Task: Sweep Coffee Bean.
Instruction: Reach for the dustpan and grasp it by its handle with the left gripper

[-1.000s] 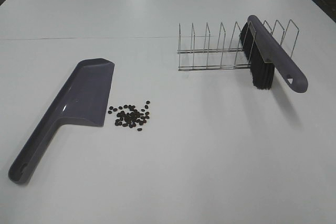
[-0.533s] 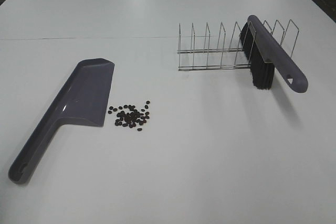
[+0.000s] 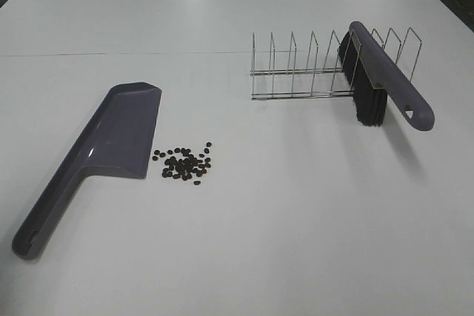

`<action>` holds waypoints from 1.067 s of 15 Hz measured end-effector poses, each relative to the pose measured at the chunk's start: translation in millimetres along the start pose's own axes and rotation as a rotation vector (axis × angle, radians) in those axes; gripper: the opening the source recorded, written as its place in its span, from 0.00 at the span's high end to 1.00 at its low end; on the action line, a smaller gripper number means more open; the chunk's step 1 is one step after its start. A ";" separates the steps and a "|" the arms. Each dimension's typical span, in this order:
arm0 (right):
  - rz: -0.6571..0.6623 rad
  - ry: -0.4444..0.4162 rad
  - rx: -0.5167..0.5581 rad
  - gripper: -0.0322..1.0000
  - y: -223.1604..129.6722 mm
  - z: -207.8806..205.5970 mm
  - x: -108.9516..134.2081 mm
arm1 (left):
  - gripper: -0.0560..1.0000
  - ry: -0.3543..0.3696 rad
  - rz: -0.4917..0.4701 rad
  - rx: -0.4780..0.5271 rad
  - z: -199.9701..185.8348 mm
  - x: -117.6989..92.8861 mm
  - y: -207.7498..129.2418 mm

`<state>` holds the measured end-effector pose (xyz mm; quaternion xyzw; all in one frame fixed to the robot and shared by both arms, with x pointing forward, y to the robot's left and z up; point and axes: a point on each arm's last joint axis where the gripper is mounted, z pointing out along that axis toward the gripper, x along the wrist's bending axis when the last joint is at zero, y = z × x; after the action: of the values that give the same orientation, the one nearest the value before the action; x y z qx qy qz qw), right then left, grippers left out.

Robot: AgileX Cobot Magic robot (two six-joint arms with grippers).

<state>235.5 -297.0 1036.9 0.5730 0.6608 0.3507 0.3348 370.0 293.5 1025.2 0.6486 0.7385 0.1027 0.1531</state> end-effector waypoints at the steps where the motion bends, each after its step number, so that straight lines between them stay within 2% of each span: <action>1: 0.000 0.000 0.000 0.07 0.0 0.0 0.0 | 0.24 0.005 -0.001 0.026 6.4 -2.0 12.9; 7: 0.000 0.000 0.000 0.07 0.0 0.0 0.0 | 0.24 0.027 -0.005 0.136 40.0 -11.0 72.3; 8: 0.000 0.000 0.000 0.07 0.0 0.0 0.0 | 0.24 0.029 -0.012 0.181 57.5 -13.8 88.8; 10: 0.000 0.000 0.000 0.07 0.0 0.0 0.0 | 0.24 0.028 -0.014 0.214 70.5 -16.4 97.2; 13: 0.000 0.000 0.000 0.07 0.0 0.0 0.0 | 0.24 0.011 0.051 0.235 93.5 -45.6 107.6; 16: 0.000 0.000 0.000 0.07 0.0 0.0 0.0 | 0.24 0.005 0.057 0.235 112.3 -69.7 113.1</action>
<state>235.5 -297.0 1036.9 0.5730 0.6608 0.3507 0.3348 522.9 234.9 966.6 0.6824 0.7272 0.0214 0.0713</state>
